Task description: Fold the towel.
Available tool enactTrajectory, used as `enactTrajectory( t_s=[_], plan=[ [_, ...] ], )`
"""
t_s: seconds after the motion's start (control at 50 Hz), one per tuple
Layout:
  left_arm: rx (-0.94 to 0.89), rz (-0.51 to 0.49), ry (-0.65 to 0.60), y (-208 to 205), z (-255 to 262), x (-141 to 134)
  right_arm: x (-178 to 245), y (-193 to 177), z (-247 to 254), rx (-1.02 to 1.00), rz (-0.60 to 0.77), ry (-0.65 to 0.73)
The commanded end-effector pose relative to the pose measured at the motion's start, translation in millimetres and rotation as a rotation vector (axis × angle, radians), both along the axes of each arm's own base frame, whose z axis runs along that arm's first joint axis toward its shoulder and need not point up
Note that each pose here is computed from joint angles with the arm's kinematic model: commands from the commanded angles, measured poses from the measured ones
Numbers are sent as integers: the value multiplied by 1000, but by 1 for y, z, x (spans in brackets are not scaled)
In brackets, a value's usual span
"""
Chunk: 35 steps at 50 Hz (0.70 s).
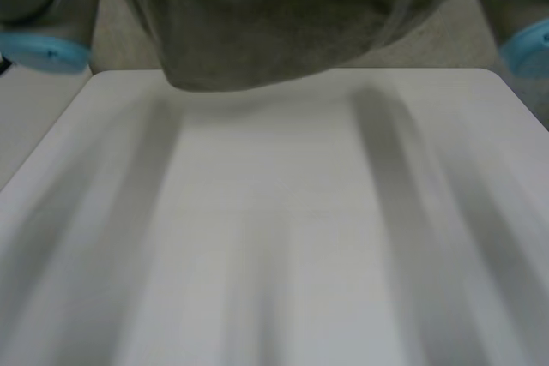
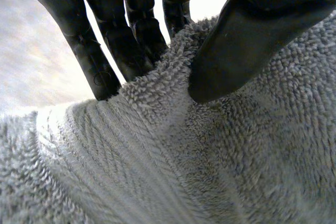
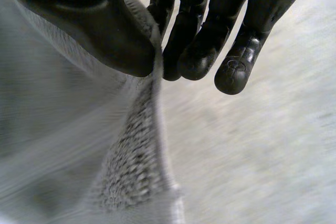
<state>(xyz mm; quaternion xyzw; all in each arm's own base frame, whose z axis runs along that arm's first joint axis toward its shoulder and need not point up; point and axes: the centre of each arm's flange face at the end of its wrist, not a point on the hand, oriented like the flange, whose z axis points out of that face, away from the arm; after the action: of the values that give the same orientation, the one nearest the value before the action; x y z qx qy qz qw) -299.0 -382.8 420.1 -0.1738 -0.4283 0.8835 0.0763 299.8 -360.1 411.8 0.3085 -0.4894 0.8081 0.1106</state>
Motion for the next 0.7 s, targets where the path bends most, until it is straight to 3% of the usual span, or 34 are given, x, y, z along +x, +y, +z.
enactTrajectory(
  t_s=[0.02,0.06,0.18,0.22,0.38,0.54,0.7],
  plan=[
    [290,-121,-185,1,-102,-9,0,9,-95,426,24,222],
    [457,-126,-247,3,-158,5,-5,19,-140,591,50,339],
    [627,-85,-329,14,-214,29,-15,39,-195,775,82,460],
    [690,-55,-413,27,-236,44,-21,50,-214,843,86,489],
    [718,-35,-553,77,-239,62,-35,78,-202,813,84,457],
    [722,-53,-564,132,-229,71,-47,110,-179,720,111,414],
    [708,-60,-565,159,-247,78,-67,119,-187,722,62,413]
  ],
)
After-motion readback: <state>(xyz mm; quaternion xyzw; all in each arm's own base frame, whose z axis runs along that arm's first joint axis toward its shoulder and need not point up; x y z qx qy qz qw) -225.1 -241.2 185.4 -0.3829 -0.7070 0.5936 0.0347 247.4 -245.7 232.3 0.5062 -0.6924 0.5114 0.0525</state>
